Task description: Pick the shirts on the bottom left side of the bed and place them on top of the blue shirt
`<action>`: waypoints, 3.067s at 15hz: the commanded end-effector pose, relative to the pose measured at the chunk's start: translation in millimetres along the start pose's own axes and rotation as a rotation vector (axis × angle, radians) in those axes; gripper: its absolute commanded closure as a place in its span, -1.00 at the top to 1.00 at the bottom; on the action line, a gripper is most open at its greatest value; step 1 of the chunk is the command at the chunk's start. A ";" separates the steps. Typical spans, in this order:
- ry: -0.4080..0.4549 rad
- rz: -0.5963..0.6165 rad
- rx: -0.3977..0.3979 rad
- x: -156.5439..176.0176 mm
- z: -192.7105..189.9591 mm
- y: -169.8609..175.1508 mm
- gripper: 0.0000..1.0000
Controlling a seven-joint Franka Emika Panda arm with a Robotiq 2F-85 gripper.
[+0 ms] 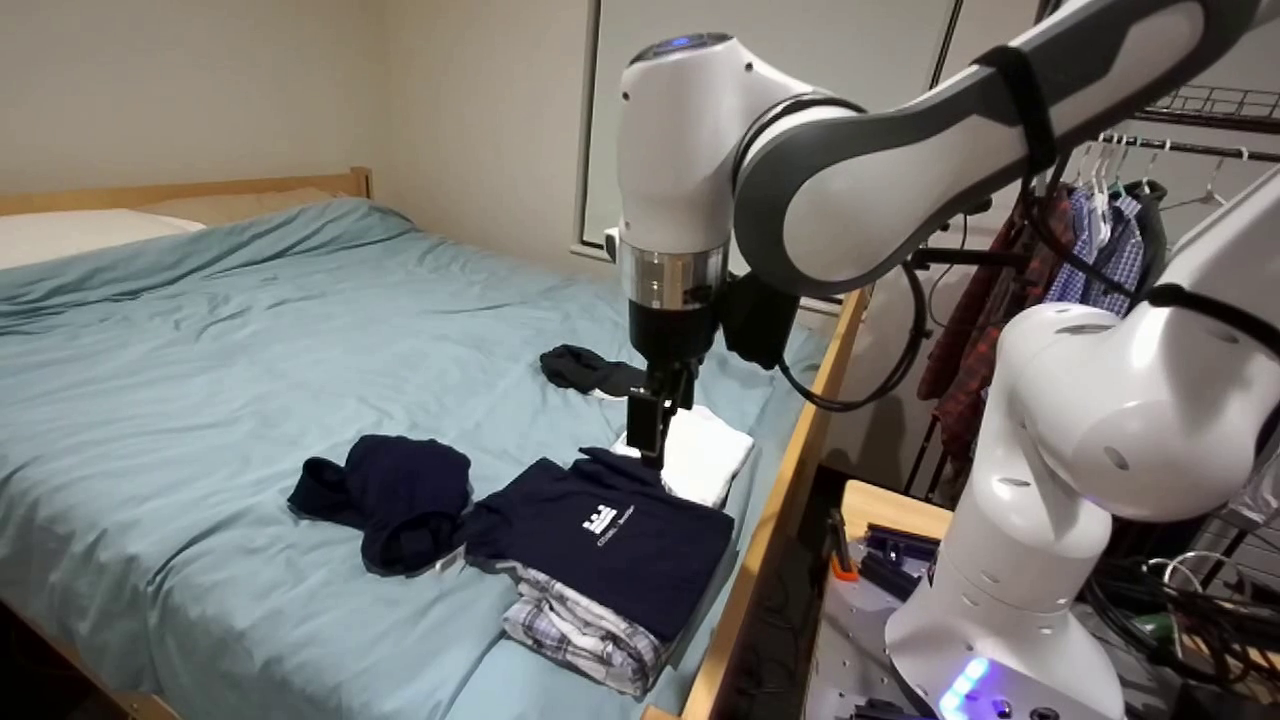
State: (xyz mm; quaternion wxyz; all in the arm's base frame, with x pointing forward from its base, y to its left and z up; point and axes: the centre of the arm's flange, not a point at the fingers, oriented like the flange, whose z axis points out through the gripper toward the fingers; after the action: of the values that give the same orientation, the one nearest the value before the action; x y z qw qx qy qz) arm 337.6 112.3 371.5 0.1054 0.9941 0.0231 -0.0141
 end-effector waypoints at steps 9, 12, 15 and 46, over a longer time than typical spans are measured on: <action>-0.033 -0.114 0.266 130.0 143.0 23.5 1.00; -0.021 -0.055 0.235 103.2 134.5 28.1 1.00; -0.013 -0.047 0.229 105.2 129.8 27.5 1.00; -0.275 0.082 -0.011 189.7 213.7 -66.1 1.00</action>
State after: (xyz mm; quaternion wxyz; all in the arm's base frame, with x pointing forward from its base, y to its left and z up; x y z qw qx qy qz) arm 517.8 137.5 141.3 0.0953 0.9826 -0.0054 -0.1593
